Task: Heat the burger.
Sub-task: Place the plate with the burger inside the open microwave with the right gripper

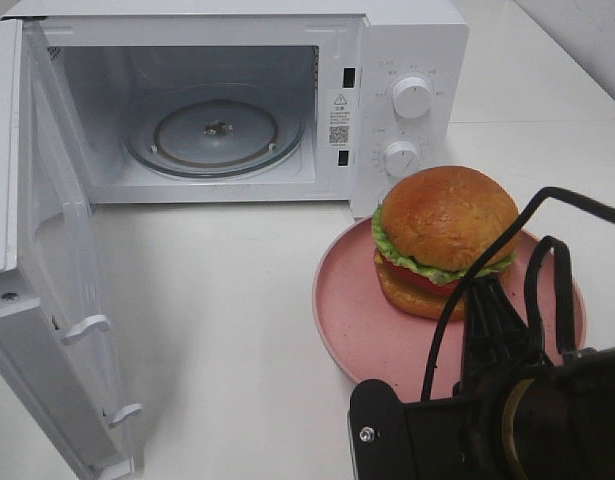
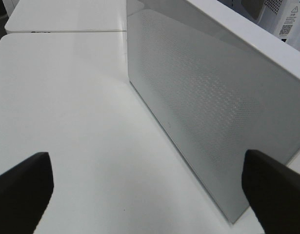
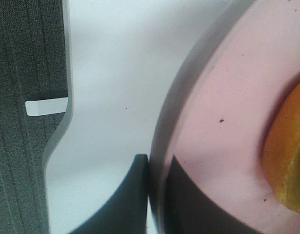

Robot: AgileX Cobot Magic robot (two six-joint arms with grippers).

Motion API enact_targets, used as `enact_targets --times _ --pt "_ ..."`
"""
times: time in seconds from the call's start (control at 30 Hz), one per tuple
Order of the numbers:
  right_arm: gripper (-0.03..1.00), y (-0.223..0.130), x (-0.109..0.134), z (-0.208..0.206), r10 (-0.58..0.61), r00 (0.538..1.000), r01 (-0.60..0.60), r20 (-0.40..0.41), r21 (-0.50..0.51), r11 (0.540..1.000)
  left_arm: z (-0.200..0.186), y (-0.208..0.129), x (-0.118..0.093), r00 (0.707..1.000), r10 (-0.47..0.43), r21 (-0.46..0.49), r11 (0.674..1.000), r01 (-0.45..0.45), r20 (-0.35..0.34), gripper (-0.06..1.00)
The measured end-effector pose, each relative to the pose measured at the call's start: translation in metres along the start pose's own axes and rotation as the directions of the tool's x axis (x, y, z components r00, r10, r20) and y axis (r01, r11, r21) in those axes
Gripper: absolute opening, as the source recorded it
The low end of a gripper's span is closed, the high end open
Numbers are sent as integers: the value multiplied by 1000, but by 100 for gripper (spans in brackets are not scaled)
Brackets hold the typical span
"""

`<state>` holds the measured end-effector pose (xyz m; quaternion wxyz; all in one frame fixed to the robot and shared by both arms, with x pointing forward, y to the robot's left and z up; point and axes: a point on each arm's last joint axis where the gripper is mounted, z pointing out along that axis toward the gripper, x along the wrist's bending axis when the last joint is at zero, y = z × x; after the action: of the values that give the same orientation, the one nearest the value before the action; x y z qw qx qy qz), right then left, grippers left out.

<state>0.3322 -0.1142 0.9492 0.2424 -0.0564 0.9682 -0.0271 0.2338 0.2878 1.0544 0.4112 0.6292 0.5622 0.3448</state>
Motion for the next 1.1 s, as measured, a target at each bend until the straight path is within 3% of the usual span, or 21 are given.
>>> enact_targets --times 0.67,1.1 --pt "4 13 -2 1 -255 966 258 38 -161 953 0 0 0 1000 0 0 1000 0 0 99" --pt "4 6 -26 15 -380 922 387 75 -239 891 0 0 0 1000 0 0 1000 0 0 99"
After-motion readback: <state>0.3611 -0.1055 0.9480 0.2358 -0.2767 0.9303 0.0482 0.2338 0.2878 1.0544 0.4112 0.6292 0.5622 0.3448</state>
